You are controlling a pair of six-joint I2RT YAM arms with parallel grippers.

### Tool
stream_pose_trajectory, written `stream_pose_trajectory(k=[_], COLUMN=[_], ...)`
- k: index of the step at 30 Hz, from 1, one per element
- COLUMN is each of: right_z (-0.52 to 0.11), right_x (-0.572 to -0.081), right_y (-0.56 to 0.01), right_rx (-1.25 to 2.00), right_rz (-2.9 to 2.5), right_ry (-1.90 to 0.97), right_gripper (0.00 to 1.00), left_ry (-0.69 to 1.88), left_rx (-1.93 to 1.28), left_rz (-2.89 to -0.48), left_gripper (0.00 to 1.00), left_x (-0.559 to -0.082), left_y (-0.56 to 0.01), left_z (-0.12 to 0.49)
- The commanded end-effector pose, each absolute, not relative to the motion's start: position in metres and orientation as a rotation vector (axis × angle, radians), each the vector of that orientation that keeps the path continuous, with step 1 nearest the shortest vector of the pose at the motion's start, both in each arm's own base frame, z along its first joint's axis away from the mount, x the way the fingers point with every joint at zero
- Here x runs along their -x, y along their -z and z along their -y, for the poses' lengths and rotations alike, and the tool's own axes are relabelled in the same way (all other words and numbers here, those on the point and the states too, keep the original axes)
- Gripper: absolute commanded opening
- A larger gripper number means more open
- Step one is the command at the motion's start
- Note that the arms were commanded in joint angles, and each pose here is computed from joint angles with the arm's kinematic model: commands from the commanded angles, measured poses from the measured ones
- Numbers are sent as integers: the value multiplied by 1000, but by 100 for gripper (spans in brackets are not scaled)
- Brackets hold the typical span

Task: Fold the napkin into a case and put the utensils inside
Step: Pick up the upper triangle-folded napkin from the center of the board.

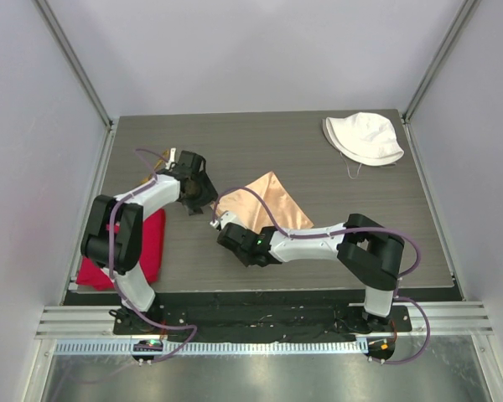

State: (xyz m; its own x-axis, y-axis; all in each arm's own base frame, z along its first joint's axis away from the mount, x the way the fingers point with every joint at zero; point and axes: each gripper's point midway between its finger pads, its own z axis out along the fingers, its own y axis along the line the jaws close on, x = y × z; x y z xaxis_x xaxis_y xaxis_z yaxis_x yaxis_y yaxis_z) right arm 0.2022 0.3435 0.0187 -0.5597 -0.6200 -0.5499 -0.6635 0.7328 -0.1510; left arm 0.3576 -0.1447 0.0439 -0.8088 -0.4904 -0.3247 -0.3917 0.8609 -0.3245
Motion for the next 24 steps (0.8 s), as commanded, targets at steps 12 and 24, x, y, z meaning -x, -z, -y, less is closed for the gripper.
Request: stream_pose_trajectory(k=[12,24], right_z=[-333,-346], right_x=[-184,-189], right_y=[4,-21], right_rx=[997,933], right_rz=[-2444,-2416], right_ry=[-126,-217], right_gripper=[1,1], left_ry=[374,24], left_rx=[800,762], left_rz=[-2648,-2638], left_gripper=[54,46], left_x=[-358,-338], left_y=[-7,16], left_z=[162,134])
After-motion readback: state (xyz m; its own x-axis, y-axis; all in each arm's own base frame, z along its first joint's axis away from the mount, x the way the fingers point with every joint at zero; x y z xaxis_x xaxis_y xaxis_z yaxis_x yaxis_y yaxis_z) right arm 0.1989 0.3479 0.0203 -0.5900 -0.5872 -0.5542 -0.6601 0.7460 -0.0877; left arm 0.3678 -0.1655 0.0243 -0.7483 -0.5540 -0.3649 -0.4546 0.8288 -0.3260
